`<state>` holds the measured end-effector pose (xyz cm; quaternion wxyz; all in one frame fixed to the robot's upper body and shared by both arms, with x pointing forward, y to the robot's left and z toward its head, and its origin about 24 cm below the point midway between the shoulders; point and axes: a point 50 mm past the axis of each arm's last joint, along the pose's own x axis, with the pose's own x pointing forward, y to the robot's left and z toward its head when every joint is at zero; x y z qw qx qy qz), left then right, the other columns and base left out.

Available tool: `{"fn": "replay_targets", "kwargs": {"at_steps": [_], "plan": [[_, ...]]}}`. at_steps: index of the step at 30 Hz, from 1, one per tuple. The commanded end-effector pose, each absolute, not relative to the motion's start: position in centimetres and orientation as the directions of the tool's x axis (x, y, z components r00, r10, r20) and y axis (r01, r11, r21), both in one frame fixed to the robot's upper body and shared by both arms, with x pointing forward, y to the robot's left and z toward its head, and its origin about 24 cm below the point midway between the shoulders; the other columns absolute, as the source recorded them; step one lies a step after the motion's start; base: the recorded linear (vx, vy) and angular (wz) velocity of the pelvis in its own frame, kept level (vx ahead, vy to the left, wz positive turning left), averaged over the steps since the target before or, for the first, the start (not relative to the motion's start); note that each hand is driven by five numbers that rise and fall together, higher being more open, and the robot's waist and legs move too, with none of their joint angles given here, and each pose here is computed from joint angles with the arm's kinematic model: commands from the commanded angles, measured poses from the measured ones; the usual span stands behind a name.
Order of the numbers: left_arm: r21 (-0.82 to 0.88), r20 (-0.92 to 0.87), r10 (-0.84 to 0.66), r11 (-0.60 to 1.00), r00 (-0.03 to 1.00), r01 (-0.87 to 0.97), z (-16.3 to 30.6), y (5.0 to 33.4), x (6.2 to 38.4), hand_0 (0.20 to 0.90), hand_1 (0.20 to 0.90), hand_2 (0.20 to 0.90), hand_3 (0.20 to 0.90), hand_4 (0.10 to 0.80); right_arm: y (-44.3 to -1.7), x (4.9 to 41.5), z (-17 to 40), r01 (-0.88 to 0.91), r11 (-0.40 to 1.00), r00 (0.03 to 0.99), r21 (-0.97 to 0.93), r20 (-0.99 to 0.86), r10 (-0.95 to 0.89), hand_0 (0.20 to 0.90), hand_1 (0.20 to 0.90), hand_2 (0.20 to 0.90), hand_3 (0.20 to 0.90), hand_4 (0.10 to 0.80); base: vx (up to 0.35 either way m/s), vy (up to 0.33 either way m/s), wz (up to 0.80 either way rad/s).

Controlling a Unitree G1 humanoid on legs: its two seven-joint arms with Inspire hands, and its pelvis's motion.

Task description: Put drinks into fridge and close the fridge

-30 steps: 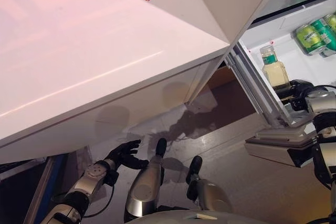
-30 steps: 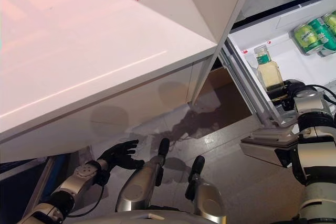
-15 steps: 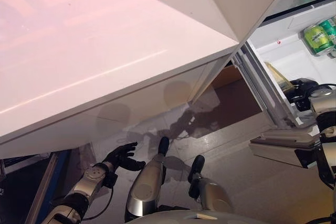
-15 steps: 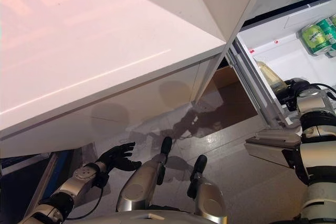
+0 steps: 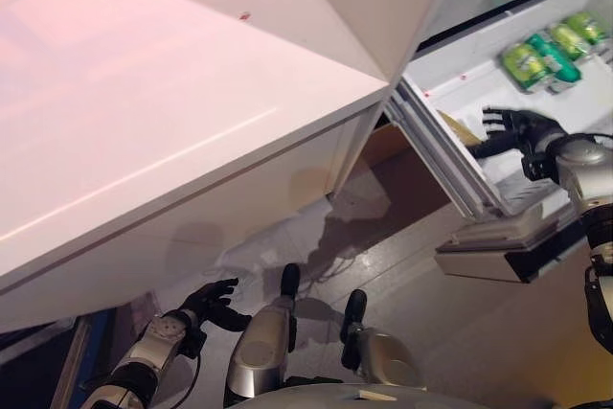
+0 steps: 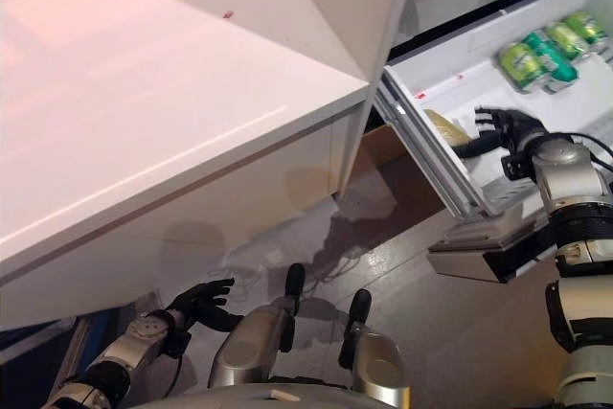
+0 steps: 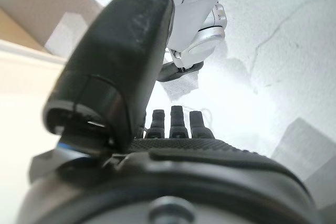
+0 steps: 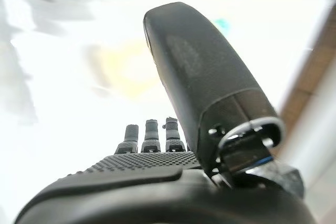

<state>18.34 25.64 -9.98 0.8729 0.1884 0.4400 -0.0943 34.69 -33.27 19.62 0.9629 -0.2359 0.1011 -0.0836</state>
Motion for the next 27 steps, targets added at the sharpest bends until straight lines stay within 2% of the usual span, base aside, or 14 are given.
{"fn": "replay_targets", "kwargs": {"at_steps": [1, 5, 8, 12, 14, 19, 23, 27], "plan": [[0.22, -0.881, 0.023, 0.905, 0.473, 0.365, -12.4, 25.6, 14.1, 0.9, 0.9, 0.9, 0.9, 0.8, -35.2, 32.5, 26.0, 0.325, 0.819, 0.945, -0.472, 0.177, -0.273, 0.9, 0.9, 0.9, 0.9, 0.8, 0.009, 0.071, -0.34], [0.217, -0.892, 0.03, 0.904, 0.451, 0.368, -13.0, 25.3, 13.5, 0.9, 0.9, 0.9, 0.9, 0.8, -35.8, 31.3, 27.0, 0.408, 0.838, 0.905, -0.362, 0.28, -0.32, 0.9, 0.9, 0.9, 0.9, 0.8, 0.019, 0.054, -0.29], [0.208, -0.902, 0.036, 0.91, 0.431, 0.359, -13.4, 25.2, 13.0, 0.9, 0.9, 0.9, 0.9, 0.8, -37.1, 30.0, 27.2, 0.506, 0.841, 0.834, -0.189, 0.356, -0.422, 0.9, 0.9, 0.9, 0.9, 0.8, 0.023, 0.044, -0.22], [0.199, -0.92, 0.052, 0.915, 0.388, 0.35, -14.2, 25.0, 12.0, 0.9, 0.9, 0.9, 0.9, 0.8, -39.3, 28.1, 25.3, 0.631, 0.757, 0.677, 0.167, 0.358, -0.643, 0.9, 0.9, 0.9, 0.9, 0.8, 0.022, 0.024, -0.21], [0.196, -0.927, 0.056, 0.916, 0.37, 0.351, -14.4, 24.8, 11.6, 0.9, 0.9, 0.9, 0.9, 0.8, -40.2, 27.4, 24.1, 0.658, 0.685, 0.612, 0.314, 0.308, -0.729, 0.9, 0.9, 0.9, 0.9, 0.8, 0.025, -0.001, -0.08], [0.174, -0.944, 0.053, 0.918, 0.327, 0.355, -15.0, 24.4, 10.3, 0.9, 0.9, 0.9, 0.9, 0.8, -41.3, 26.1, 19.4, 0.693, 0.491, 0.498, 0.528, 0.141, -0.856, 0.9, 0.9, 0.9, 0.9, 0.8, 0.051, -0.012, -0.1], [0.166, -0.951, 0.052, 0.918, 0.305, 0.361, -15.3, 24.4, 9.5, 0.9, 0.9, 0.9, 0.9, 0.8, -41.5, 25.0, 15.2, 0.707, 0.369, 0.466, 0.603, -0.005, -0.885, 0.9, 0.9, 0.9, 0.9, 0.8, 0.069, -0.05, -0.04], [0.164, -0.95, 0.052, 0.922, 0.308, 0.351, -15.3, 24.6, 9.2, 0.9, 0.9, 0.9, 0.9, 0.8, -40.9, 24.7, 12.5, 0.736, 0.351, 0.467, 0.579, -0.059, -0.882, 0.9, 0.9, 0.9, 0.9, 0.8, 0.073, -0.074, 0.03]]}}
